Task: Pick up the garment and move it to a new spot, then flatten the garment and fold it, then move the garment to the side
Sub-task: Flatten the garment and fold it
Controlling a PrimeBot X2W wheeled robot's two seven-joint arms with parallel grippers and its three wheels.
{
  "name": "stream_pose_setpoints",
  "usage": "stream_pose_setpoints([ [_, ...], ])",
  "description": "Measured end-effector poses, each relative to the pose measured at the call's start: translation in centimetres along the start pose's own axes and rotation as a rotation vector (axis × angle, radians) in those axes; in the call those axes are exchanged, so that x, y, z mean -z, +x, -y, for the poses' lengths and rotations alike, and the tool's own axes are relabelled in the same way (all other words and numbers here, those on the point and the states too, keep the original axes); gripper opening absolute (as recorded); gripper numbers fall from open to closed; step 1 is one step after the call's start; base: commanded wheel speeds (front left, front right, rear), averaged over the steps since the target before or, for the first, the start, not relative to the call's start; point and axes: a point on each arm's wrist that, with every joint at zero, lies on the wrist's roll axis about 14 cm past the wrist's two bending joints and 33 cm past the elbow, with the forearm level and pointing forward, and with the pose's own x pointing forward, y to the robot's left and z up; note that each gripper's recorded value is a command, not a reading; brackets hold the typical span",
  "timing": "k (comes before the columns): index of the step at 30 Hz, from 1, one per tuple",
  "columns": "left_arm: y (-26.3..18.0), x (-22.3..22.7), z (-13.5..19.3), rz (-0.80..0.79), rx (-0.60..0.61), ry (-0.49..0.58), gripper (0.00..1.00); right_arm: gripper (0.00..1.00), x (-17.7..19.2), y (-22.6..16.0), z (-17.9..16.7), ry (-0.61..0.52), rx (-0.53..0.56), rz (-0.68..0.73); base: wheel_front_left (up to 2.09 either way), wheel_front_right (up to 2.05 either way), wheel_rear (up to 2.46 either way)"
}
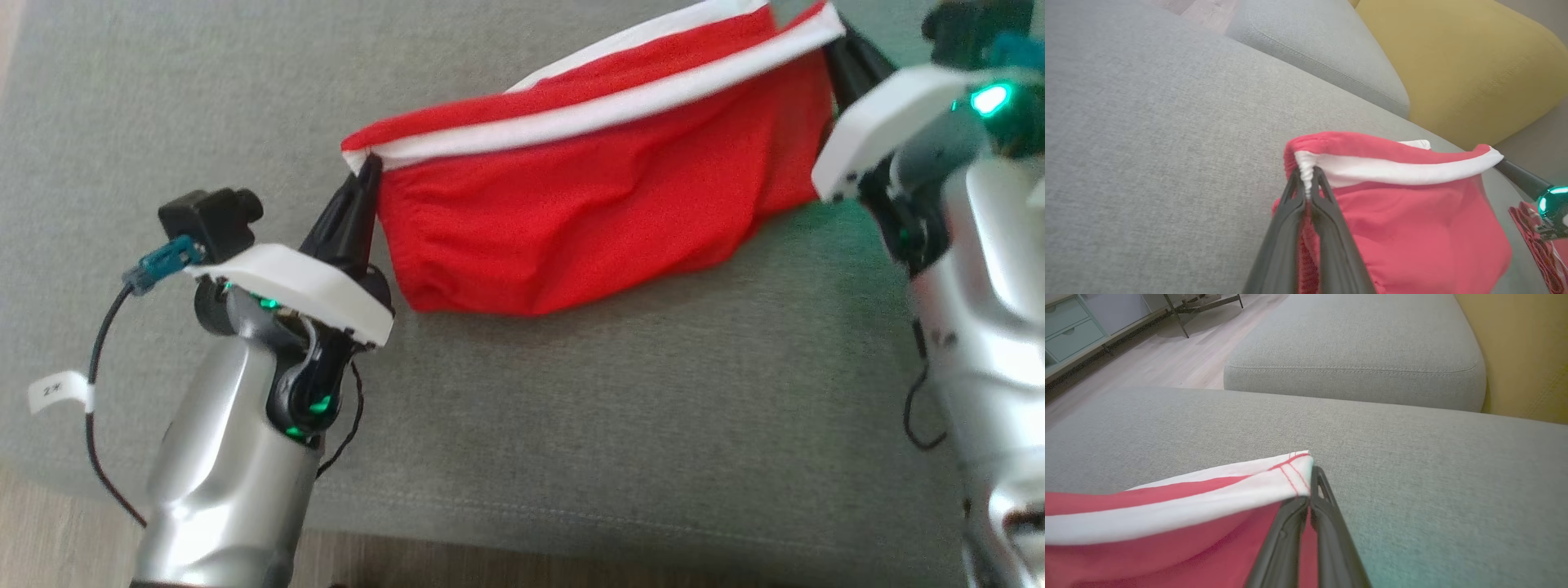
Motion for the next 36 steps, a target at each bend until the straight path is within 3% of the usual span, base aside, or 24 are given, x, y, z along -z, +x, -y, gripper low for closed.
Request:
stream_pose_setpoints([
  [7, 0.8, 1.7, -2.3, -0.028, -0.059, -0.038, 0.00, 0.00, 1.3, 3.8, -1.3, -0.028, -0.048, -0.056, 0.00, 0.00, 0.00],
  [8, 0.9, 2.1, -2.5, -0.039, -0.064, -0.038, 0.00, 0.24, 1.4, 4.1, -1.4, -0.029, -0.054, -0.057, 0.00, 0.00, 0.00],
  [9, 0.9, 2.3, -2.6, -0.047, -0.063, -0.042, 0.39, 0.64, 1.5, 4.3, -1.5, -0.030, -0.057, -0.051, 0.00, 0.00, 0.00],
  [10, 1.0, 2.5, -2.6, -0.048, -0.066, -0.044, 0.90, 1.00, 1.6, 4.4, -1.4, -0.026, -0.055, -0.049, 0.00, 0.00, 0.00],
  [11, 1.1, 2.6, -2.7, -0.048, -0.067, -0.046, 1.00, 1.00, 1.7, 4.5, -1.3, -0.020, -0.051, -0.045, 0.00, 0.00, 0.00],
  [18, 1.1, 1.8, -2.5, 0.025, -0.063, -0.030, 1.00, 1.00, 0.4, 3.8, -0.7, 0.011, -0.032, 0.068, 0.00, 0.00, 0.00],
  [22, 0.7, -0.3, -2.4, 0.115, -0.067, 0.069, 1.00, 1.00, -2.1, 2.5, -0.4, 0.011, -0.023, 0.202, 0.00, 0.00, 0.00],
  [29, -1.0, -2.9, -1.5, 0.215, -0.067, 0.215, 1.00, 1.00, -2.8, -1.7, 0.4, 0.011, 0.014, 0.330, 0.00, 0.00, 0.00],
  [36, -2.2, -4.4, 0.1, 0.273, -0.036, 0.279, 1.00, 1.00, -2.8, -6.7, 0.4, -0.003, 0.061, 0.417, 0.00, 0.00, 0.00],
])
